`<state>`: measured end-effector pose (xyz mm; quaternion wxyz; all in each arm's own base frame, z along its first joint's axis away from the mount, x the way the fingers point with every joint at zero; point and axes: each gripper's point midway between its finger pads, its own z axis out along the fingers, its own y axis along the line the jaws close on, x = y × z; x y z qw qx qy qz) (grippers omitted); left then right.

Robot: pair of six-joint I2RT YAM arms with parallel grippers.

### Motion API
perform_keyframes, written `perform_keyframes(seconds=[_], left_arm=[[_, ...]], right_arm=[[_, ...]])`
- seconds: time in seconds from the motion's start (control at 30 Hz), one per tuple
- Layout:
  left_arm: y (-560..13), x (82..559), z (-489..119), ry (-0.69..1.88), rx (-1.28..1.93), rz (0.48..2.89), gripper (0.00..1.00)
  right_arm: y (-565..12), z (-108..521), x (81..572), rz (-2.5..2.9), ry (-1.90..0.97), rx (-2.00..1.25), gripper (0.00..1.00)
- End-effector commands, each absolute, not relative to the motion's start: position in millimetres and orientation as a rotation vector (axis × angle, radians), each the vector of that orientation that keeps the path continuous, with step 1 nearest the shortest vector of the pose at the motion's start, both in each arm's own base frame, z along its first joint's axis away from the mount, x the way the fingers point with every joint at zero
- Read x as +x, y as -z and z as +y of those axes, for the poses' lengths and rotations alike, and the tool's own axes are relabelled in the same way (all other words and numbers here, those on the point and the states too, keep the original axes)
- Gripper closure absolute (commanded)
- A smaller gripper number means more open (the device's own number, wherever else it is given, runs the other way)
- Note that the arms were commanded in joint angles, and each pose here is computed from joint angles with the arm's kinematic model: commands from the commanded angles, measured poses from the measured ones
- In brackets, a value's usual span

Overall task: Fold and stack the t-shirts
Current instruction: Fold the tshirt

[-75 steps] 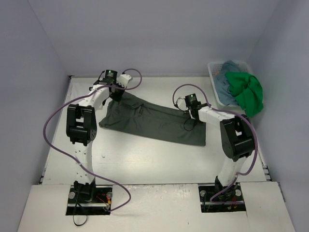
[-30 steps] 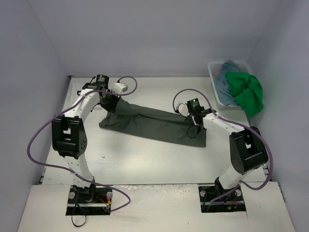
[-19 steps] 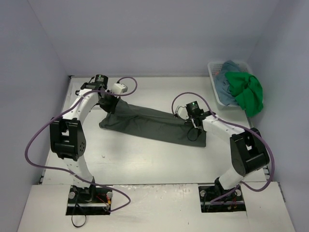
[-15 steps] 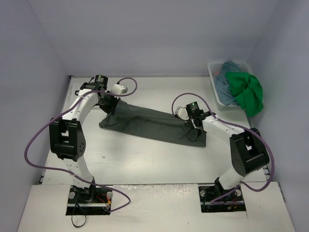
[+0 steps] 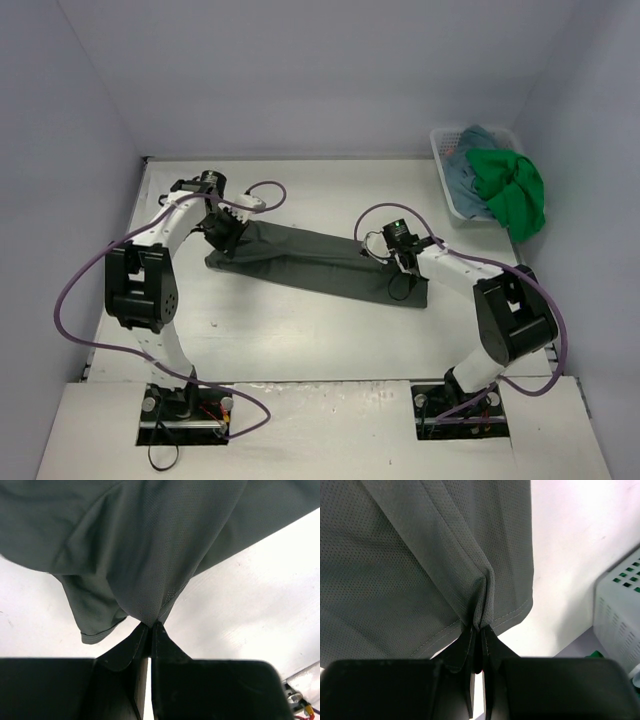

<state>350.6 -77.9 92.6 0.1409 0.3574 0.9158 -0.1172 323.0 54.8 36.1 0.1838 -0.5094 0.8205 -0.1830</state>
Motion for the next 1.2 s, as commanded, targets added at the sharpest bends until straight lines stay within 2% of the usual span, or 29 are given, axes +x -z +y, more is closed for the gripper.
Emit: perform_keyframes(seconds=[0.0,0.1,0.23,0.27,0.3,0.33,0.37,0.47,0.5,0.63,1.17], left_arm=[[-94.1,333.5,-74.3,0.383,1.090,2.671,1.00],[-87.0,320.7,-75.3,0.432,1.123,2.709,1.00],[-76.5,309.7,-71.6,0.449,1.148,2.764,1.00],[-72.2,306.1,-71.4,0.459,1.159,2.780,1.00],[-71.9,304.6,-71.1,0.462,1.166,2.782,1.00],[-70.4,302.8,-70.9,0.468,1.167,2.792,0.99],[-68.5,302.3,-69.5,0.460,1.169,2.801,0.95],[-66.3,305.5,-66.4,0.427,1.168,2.804,0.91],[-65.8,309.4,-65.1,0.404,1.156,2.804,0.82],[-67.7,319.7,-64.8,0.368,1.107,2.801,0.77],[-49.5,354.8,-67.0,0.291,0.948,2.836,0.77]], right_arm=[[-37.7,53.2,311.0,2.332,0.514,-1.492,0.98],[-32.9,52.4,306.8,2.347,0.504,-1.512,0.92],[-32.4,53.7,302.9,2.355,0.479,-1.520,0.90],[-31.1,54.4,302.1,2.359,0.474,-1.525,0.84],[-29.7,54.2,300.9,2.363,0.471,-1.527,0.84],[-29.0,53.0,299.6,2.369,0.471,-1.530,0.79],[-28.5,52.9,299.1,2.372,0.470,-1.530,0.73],[-26.4,53.9,296.1,2.384,0.454,-1.533,0.63],[-26.9,54.2,295.3,2.388,0.445,-1.533,0.58],[-35.0,57.5,295.2,2.380,0.420,-1.525,0.51],[-94.0,67.8,284.2,2.265,0.341,-1.420,0.52]])
